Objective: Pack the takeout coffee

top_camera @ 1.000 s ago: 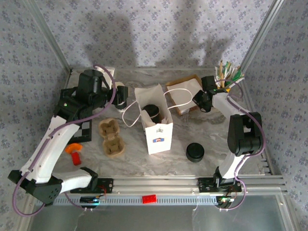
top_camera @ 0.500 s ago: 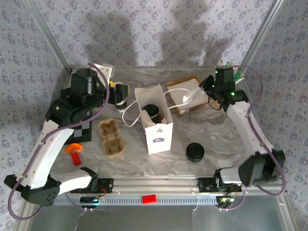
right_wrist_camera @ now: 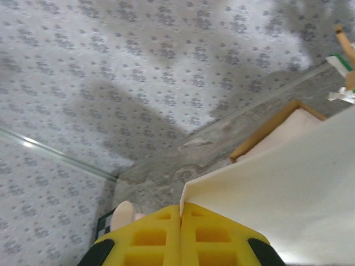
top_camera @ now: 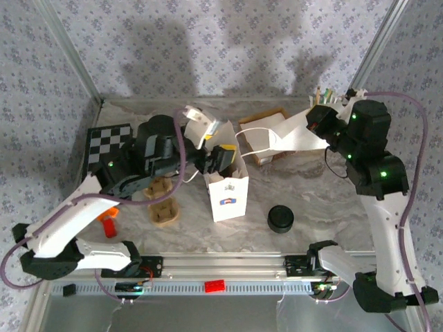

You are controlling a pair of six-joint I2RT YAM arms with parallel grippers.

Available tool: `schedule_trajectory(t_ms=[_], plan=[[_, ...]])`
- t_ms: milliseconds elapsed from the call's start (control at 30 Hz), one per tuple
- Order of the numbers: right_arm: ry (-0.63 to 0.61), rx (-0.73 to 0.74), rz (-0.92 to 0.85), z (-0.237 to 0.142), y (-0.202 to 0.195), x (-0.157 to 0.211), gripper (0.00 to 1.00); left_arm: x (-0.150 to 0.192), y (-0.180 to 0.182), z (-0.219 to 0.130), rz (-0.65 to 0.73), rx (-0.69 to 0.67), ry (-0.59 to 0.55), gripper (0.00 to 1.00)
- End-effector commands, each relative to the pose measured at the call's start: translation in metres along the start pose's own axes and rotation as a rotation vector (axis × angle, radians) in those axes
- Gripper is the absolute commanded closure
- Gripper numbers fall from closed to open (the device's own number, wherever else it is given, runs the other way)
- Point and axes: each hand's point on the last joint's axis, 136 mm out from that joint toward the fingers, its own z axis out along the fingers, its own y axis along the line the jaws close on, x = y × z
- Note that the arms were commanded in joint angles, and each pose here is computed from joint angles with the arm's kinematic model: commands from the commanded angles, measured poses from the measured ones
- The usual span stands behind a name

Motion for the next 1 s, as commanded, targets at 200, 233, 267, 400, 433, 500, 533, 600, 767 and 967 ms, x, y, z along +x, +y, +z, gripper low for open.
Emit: schedule_trajectory(t_ms=[200, 233, 267, 400, 433, 500, 533, 600, 767, 967], plan=[[0.01, -0.264, -0.065, -0.045, 0.071, -0.016, 1.0, -0.033, -0.034, 0.035, 0.088, 0.158, -0.098, 0.24], [0.011, -0.29, -0.069, -0.047, 0.077, -0.017, 1.0, -0.034, -0.036, 0.04, 0.1, 0.164, -0.105, 0.24], [0.007, -0.312, -0.07, -0.049, 0.083, -0.019, 1.0, -0.036, -0.036, 0.044, 0.11, 0.165, -0.114, 0.24], [0.04, -0.421, -0.05, -0.053, 0.106, -0.018, 1.0, -0.038, -0.034, 0.059, 0.171, 0.143, -0.133, 0.23], [0.048, -0.439, -0.046, -0.055, 0.11, -0.019, 1.0, -0.039, -0.032, 0.063, 0.178, 0.128, -0.14, 0.23], [0.054, -0.469, -0.047, -0.059, 0.118, -0.02, 1.0, -0.042, -0.028, 0.067, 0.183, 0.118, -0.153, 0.24], [0.052, -0.476, -0.047, -0.062, 0.12, -0.022, 1.0, -0.042, -0.028, 0.068, 0.187, 0.119, -0.161, 0.24], [0.04, -0.493, -0.045, -0.067, 0.125, -0.026, 1.0, -0.043, -0.031, 0.07, 0.195, 0.139, -0.183, 0.25], [0.041, -0.542, -0.033, -0.074, 0.14, -0.034, 1.0, -0.05, -0.027, 0.078, 0.194, 0.137, -0.225, 0.26], [0.008, -0.586, -0.049, -0.09, 0.155, -0.047, 1.0, -0.066, -0.009, 0.066, 0.166, 0.096, -0.306, 0.26]])
